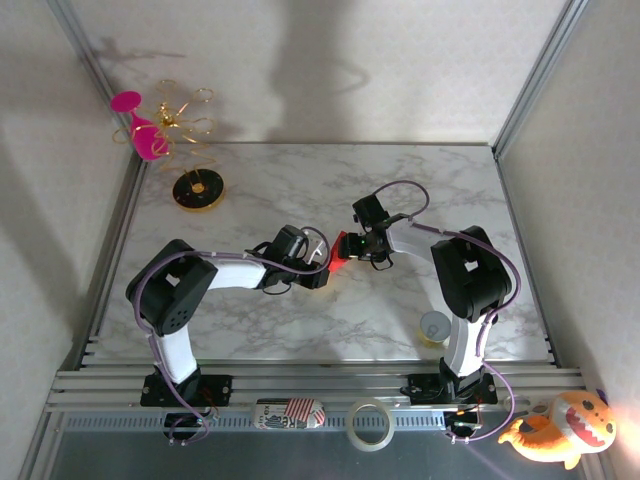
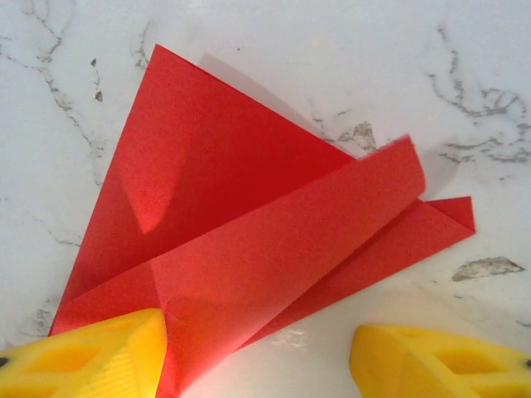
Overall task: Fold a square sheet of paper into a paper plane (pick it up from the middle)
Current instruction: Fold the wing for the fifth time at the center of the table.
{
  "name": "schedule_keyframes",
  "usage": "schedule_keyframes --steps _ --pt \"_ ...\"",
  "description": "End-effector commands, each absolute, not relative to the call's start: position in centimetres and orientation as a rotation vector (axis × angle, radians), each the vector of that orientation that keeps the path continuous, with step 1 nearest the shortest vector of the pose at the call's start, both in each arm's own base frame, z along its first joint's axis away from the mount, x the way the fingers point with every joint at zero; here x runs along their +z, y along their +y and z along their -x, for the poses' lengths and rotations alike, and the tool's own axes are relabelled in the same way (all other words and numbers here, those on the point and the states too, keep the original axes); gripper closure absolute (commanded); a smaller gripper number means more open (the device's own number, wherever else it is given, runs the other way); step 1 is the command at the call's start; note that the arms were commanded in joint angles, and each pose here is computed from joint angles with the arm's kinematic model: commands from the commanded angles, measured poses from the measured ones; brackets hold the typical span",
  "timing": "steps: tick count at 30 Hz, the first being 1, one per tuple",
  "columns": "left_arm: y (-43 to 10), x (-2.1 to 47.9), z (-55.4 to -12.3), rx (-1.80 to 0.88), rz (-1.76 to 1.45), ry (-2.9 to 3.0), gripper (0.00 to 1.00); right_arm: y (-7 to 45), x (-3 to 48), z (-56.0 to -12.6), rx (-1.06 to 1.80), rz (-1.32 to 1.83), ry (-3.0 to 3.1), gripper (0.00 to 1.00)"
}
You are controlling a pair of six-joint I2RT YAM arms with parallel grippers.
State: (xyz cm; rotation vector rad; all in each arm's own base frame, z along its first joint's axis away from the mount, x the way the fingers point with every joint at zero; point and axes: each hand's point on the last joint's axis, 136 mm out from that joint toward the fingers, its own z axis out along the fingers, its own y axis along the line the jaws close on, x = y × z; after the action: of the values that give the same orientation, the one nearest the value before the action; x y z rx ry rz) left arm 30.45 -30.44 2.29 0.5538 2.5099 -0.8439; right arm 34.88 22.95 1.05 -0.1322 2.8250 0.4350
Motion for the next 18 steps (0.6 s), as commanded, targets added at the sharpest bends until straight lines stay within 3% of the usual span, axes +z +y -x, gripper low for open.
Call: schedule_keyframes --steps 1,9,18 --pt "-30.4 1.8 -30.7 -0.834 -0.561 2.53 0.75 22.7 -6.9 -30.8 0.404 0.172 3.016 0.34" --pt "-30.0 1.9 -31.2 -0.913 -0.441 2.559 0.84 23.5 -6.2 -31.4 0.49 0.168 2.992 0.31" --pt "-30.0 2.1 -31.3 -1.147 -0.218 2.585 0.87 24.9 -3.7 -31.7 0.813 0.18 2.875 0.28"
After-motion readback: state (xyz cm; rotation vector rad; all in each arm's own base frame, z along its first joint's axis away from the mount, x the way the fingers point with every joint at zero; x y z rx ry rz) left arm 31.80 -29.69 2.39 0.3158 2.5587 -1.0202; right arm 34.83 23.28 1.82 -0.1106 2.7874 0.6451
